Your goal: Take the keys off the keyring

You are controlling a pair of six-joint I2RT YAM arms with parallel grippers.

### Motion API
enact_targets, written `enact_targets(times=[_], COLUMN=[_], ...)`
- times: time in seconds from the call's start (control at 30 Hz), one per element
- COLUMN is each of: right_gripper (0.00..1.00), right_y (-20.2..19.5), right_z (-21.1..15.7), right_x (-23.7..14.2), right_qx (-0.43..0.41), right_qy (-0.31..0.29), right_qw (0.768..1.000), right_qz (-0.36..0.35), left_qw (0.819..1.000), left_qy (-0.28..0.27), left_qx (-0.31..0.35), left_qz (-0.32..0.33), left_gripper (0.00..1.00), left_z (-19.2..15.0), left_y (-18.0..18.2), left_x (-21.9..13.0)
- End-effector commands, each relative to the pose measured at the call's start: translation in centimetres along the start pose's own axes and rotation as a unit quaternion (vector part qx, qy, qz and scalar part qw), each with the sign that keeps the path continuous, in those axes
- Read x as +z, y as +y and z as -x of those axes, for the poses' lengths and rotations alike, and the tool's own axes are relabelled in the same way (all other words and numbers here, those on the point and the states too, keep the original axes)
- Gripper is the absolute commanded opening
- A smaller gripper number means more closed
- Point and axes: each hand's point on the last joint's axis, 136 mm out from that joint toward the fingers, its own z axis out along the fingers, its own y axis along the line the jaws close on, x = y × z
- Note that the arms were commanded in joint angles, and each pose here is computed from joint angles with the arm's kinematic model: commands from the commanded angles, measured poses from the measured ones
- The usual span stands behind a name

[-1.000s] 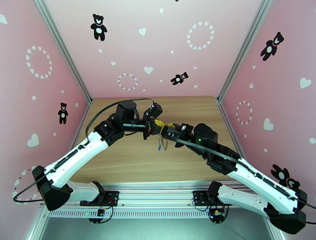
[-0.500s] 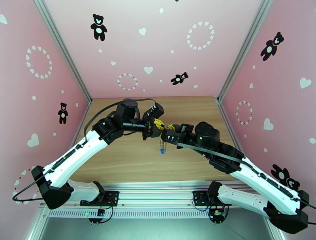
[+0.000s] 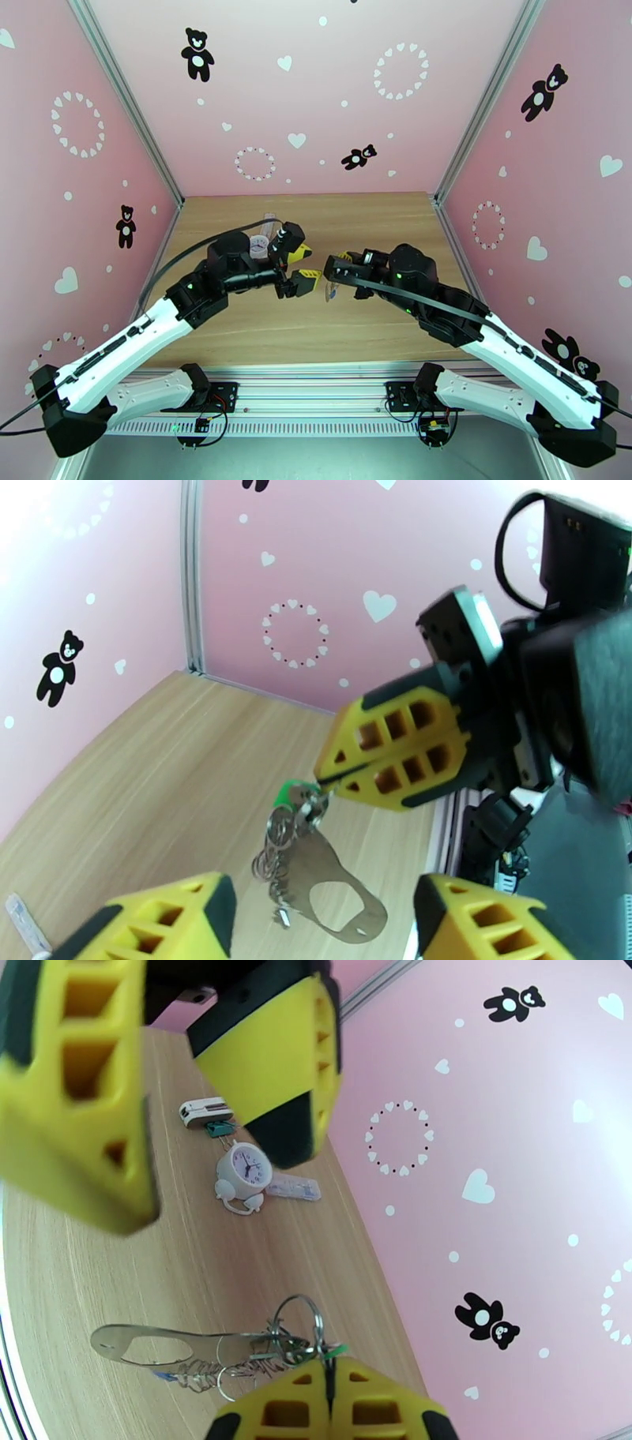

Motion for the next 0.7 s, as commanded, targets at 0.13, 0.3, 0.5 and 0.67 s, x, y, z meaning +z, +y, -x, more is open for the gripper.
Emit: enact_targets(times=[0.13, 0.3, 0.5, 0.67], right_gripper=[0.0, 0.0, 0.0, 0.0], right_y=[-0.9, -0.8, -0.4, 0.0], right_z=[0.3, 0.3, 0.2, -0.3], right_x=[-0.4, -0.3, -0.1, -0.1], right_qx=[0.056, 0.075, 0.085, 0.092], right_qy=[0.014, 0.018, 0.032, 0.047], right_qw=[0.998, 0.997, 0.996, 0.994], right_qz=[-0.003, 0.003, 0.019, 0.033], left_qw=[0.996, 0.996, 0.994, 0.988], left_qy=[-0.063, -0.048, -0.04, -0.039], left_qx=[-0.006, 0.005, 0.027, 0.056], left_qz=[0.067, 0.072, 0.094, 0.139], left_gripper=[0.76, 0.79, 0.8, 0.78], left_z=[0.6, -0.8, -2.2, -2.7], left_y=[1.4, 1.6, 2.6, 4.2], left_x=[1.1, 2.9, 4.1, 3.8])
